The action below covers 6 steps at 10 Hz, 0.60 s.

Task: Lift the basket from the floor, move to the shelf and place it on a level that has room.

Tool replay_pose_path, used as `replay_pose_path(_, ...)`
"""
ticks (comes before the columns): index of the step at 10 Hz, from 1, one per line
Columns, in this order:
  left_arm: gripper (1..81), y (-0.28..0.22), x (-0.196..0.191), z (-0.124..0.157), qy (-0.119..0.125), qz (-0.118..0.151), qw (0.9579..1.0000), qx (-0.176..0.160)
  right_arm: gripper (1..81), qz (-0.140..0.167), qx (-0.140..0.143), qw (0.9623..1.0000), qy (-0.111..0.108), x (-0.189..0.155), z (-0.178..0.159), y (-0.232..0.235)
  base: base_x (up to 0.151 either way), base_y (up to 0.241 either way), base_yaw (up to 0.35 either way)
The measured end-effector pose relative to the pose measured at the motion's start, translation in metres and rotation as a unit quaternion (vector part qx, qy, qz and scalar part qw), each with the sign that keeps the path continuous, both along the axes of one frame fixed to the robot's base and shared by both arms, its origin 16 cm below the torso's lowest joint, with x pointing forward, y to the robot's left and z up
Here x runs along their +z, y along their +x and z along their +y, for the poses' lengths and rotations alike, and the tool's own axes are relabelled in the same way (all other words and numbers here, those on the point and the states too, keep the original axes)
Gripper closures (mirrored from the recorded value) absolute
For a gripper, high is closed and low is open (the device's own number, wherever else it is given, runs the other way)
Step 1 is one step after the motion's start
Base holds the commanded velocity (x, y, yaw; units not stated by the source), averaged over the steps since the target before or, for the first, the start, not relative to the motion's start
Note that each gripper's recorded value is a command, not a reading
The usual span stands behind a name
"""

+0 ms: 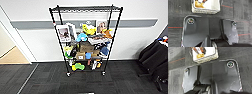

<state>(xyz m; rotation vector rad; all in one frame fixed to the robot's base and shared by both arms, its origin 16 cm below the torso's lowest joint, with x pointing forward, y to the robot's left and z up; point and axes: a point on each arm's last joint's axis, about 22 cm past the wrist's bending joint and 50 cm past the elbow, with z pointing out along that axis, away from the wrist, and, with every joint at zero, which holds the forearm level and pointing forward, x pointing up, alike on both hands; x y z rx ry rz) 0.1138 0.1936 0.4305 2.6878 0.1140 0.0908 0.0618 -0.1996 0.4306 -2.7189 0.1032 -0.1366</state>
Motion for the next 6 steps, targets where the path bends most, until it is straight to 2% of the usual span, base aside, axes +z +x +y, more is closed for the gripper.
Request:
replay_pose_path(2,1.0,0.002,0.0,0.0,0.0,-0.001,1.0,0.0,1.0,-0.003,-0.001,1.0,0.004,0.0,0.008,0.005,0.0,0.0,0.0)
replay_pose_path(6,1.0,-0.007,-0.001,0.001,0.002,0.005,1.0,-0.001,1.0,0.002,0.0,1.0,-0.001,-0.002,0.003,-0.002,0.0,0.0,0.0)
